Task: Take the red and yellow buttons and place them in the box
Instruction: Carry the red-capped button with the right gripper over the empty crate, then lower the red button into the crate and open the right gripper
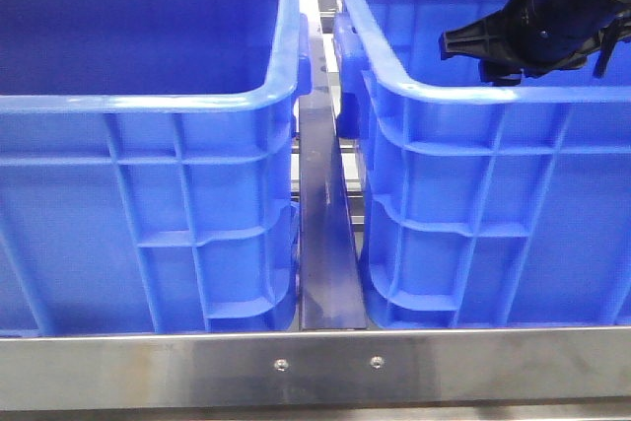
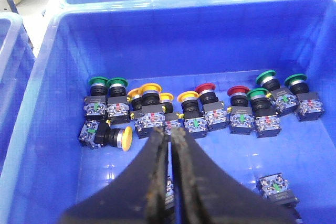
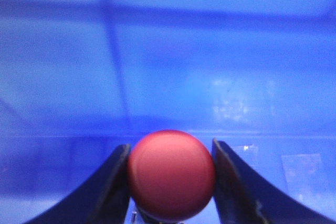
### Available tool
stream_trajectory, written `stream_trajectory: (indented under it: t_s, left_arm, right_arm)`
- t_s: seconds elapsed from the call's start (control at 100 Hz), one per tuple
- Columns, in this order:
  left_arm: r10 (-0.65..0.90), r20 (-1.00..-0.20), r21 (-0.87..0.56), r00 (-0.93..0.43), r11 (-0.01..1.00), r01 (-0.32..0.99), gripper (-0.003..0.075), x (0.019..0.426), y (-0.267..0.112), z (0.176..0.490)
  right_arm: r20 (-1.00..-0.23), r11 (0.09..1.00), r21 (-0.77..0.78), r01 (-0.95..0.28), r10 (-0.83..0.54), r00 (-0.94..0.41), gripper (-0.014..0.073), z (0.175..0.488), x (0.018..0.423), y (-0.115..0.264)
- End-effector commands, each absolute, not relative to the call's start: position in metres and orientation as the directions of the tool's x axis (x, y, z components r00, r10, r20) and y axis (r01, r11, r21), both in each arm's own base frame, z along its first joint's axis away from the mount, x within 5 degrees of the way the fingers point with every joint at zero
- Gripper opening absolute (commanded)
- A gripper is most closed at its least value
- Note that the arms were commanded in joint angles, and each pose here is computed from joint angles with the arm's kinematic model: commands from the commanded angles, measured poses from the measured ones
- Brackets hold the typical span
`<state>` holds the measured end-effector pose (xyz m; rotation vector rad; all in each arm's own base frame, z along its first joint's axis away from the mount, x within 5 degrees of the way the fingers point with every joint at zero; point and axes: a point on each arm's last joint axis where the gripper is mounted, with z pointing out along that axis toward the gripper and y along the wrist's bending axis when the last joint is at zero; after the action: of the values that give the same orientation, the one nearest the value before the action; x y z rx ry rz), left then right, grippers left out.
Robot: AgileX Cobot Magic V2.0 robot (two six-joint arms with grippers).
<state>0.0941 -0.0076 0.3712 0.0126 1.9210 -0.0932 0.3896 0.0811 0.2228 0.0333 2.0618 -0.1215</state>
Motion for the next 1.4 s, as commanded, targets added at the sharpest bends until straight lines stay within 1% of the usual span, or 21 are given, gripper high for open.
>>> stream_trajectory:
  t_s: [0.0, 0.16, 0.23, 0.3, 0.41, 0.49, 0.56, 0.65, 0.73, 0.87, 1.08, 1.23, 1.39]
  left_arm:
    - [-0.052, -0.966, -0.069, -0.252, 0.996, 0.059, -0.0019, 0.095, -0.008, 0.385]
    - [-0.052, -0.966, -0.069, -0.252, 0.996, 0.059, -0.0019, 0.095, -0.008, 0.385]
    - [-0.052, -0.966, -0.069, -0.252, 0.996, 0.059, -0.0019, 0.095, -0.008, 0.385]
    - [-0.052, -0.966, -0.069, -0.252, 0.996, 0.059, -0.0019, 0.095, -0.008, 0.385]
    - [-0.052, -0.966, -0.069, -0.252, 0.996, 0.059, -0.0019, 0.095, -0.008, 0.385]
    - [-0.052, -0.966, -0.069, -0.252, 0.996, 0.059, -0.0019, 0.095, -0.008, 0.385]
    - [-0.052, -0.966, -0.069, -0.252, 0.996, 0.059, -0.0019, 0.095, -0.008, 0.385]
    - [-0.052, -0.966, -0.069, -0.252, 0.996, 0.059, -0.0019, 0.095, -0.008, 0.385]
    - [-0.052, -0.966, -0.069, -0.252, 0.996, 0.059, -0.0019, 0.095, -0.008, 0.385]
    - [-0.052, -0.966, -0.069, -0.252, 0.996, 0.059, -0.0019, 0.095, -0.008, 0.385]
    - [-0.052, -0.966, -0.069, -0.252, 0.996, 0.059, -0.0019, 0.095, -0.008, 0.385]
    - [-0.052, -0.966, -0.069, -0.252, 0.996, 0.059, -0.0019, 0.095, -0.008, 0.385]
    - [-0.052, -0.966, -0.069, -0.252, 0.996, 0.059, -0.0019, 0.095, -0.008, 0.385]
  right_arm:
    - [-0.905, 0.996, -0.059, 0.073, -0.023, -0.424, 0.0120, 0.244, 0.391, 0.081]
    - [-0.905, 0.996, -0.059, 0.073, -0.023, -0.424, 0.0125, 0.244, 0.391, 0.081]
    - [-0.905, 0.996, -0.058, 0.073, -0.022, -0.424, 0.0153, 0.243, 0.391, 0.081]
    - [-0.905, 0.996, -0.058, 0.073, -0.022, -0.424, 0.0210, 0.243, 0.391, 0.081]
    - [-0.905, 0.996, -0.057, 0.073, -0.021, -0.424, 0.0342, 0.243, 0.391, 0.081]
    - [-0.905, 0.996, -0.057, 0.075, -0.020, -0.424, 0.0424, 0.243, 0.391, 0.081]
    - [-0.906, 0.995, -0.057, 0.079, -0.018, -0.424, 0.0477, 0.244, 0.391, 0.080]
    - [-0.906, 0.994, -0.050, 0.101, -0.003, -0.422, 0.0522, 0.244, 0.391, 0.079]
    - [-0.906, 0.991, -0.038, 0.127, 0.019, -0.422, 0.0536, 0.244, 0.391, 0.077]
    - [-0.908, 0.991, -0.006, 0.135, 0.051, -0.416, 0.0536, 0.249, 0.388, 0.077]
    - [-0.934, 0.992, 0.035, 0.124, 0.076, -0.348, 0.0536, 0.281, 0.375, 0.074]
    - [-0.955, 0.994, 0.047, 0.098, 0.073, -0.287, 0.0536, 0.311, 0.351, 0.069]
    - [-0.968, 0.997, 0.069, 0.023, 0.073, -0.239, 0.0526, 0.335, 0.312, 0.064]
